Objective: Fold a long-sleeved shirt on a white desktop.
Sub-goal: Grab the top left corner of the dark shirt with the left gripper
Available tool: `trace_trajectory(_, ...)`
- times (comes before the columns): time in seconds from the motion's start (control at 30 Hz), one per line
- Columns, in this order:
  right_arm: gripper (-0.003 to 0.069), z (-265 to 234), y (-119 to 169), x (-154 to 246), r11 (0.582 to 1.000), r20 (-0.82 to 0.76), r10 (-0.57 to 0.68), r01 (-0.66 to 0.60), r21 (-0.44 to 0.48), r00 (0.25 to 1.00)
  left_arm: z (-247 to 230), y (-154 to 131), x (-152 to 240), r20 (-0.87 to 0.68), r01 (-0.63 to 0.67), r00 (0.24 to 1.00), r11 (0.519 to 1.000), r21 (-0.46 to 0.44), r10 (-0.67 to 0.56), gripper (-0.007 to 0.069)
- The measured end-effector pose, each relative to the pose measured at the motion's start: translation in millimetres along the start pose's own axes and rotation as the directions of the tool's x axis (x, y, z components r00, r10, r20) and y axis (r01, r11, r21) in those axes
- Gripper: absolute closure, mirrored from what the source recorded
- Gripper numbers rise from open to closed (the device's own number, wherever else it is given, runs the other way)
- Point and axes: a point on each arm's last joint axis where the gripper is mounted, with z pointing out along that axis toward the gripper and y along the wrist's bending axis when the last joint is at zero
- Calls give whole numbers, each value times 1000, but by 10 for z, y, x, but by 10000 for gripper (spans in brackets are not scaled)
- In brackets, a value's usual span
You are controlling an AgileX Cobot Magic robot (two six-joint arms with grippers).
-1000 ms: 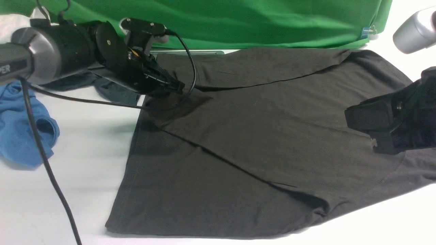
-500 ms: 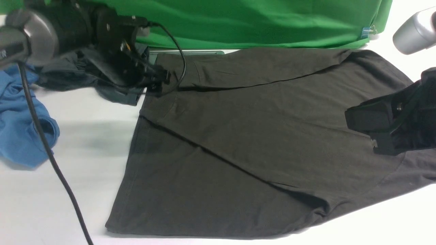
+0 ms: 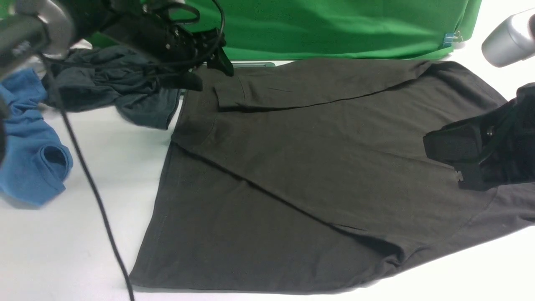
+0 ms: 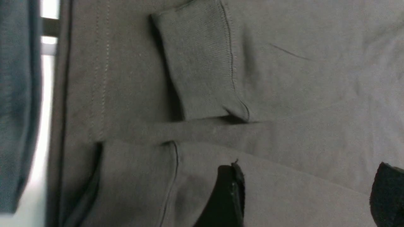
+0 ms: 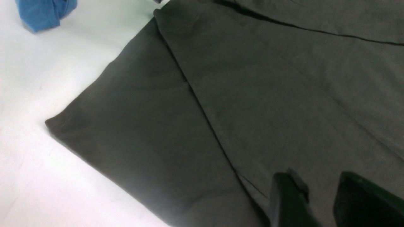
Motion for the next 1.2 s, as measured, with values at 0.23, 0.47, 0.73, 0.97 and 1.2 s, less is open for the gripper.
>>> trace_trajectory(0.23,416,-1,3,-31,1000,34,0,0,-3,999,356,158,-5,-41,44,998,999,-6,-45,65)
trace_trajectory(0.47,416,-1,3,-31,1000,34,0,0,-3,999,595,281,61,-75,95,993,995,-10,-96,65)
trace_trajectory(0.73,416,-1,3,-31,1000,34,1,-1,-3,999,765,342,20,-4,157,988,987,39,-157,69)
trace_trajectory(0.97,416,-1,3,-31,1000,34,1,-1,-3,999,804,337,7,13,169,985,982,83,-170,71)
trace_trajectory(1.2,416,-1,3,-31,1000,34,1,-1,-3,999,817,340,9,16,149,988,985,89,-151,93)
